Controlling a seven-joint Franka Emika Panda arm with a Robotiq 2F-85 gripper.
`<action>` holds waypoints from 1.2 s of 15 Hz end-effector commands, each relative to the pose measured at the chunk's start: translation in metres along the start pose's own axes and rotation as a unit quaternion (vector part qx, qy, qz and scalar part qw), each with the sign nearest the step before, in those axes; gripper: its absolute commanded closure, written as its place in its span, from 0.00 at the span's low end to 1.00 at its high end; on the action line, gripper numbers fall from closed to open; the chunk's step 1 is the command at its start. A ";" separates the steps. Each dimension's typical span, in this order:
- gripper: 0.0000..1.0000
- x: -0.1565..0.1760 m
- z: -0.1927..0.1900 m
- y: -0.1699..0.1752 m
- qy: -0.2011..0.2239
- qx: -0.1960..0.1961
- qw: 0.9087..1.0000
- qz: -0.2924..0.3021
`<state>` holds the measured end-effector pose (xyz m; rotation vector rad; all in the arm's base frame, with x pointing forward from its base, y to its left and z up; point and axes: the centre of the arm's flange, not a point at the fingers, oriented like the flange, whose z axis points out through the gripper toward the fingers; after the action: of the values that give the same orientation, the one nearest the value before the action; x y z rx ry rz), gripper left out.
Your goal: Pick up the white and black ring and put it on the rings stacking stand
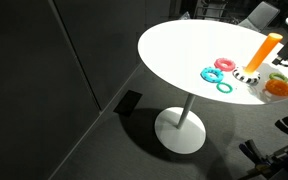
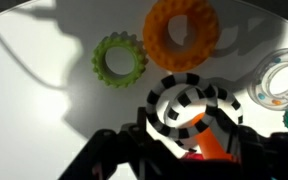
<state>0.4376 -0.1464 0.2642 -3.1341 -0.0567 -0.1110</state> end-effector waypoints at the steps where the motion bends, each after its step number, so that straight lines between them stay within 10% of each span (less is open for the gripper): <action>1: 0.59 0.010 -0.038 0.007 0.007 0.001 1.000 -0.005; 18: 0.59 0.041 -0.126 0.005 0.050 0.008 0.999 -0.010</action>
<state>0.4640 -0.1547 0.3791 -3.1252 -0.0669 -0.2813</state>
